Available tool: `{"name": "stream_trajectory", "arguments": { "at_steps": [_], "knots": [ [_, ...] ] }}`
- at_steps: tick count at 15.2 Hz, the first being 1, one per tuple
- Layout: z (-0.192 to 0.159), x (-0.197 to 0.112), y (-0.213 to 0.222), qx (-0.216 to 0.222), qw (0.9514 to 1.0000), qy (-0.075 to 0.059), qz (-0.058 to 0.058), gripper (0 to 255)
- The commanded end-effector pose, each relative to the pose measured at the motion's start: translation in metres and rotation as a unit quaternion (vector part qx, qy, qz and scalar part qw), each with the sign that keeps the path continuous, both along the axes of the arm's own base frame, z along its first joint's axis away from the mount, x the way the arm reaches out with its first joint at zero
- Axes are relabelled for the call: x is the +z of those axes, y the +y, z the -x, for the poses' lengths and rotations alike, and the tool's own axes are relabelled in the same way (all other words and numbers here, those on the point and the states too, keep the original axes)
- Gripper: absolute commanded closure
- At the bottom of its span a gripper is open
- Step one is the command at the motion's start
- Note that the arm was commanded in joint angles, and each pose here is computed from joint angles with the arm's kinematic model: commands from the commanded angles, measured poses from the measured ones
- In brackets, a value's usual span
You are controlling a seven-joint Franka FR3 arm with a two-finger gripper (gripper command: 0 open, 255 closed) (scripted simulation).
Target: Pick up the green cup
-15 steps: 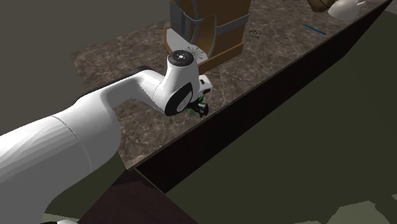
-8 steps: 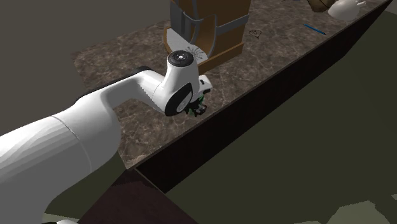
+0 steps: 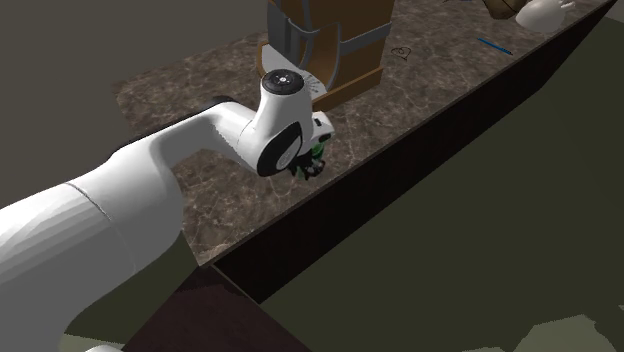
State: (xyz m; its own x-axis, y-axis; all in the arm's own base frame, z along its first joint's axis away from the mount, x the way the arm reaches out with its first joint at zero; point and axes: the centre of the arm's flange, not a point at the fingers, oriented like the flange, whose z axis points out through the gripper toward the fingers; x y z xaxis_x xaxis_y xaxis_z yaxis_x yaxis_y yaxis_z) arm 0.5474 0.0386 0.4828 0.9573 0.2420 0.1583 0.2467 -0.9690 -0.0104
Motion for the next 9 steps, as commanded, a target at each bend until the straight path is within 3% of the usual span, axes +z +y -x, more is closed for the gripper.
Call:
{"name": "stream_trajectory", "arguments": {
  "at_steps": [1, 9],
  "knots": [
    [0.000, 0.012, 0.000, 0.000, 1.0000, 0.000, 0.000, 255],
    [0.000, 0.054, 0.000, 0.000, 1.0000, 0.000, 0.000, 255]
  ]
}}
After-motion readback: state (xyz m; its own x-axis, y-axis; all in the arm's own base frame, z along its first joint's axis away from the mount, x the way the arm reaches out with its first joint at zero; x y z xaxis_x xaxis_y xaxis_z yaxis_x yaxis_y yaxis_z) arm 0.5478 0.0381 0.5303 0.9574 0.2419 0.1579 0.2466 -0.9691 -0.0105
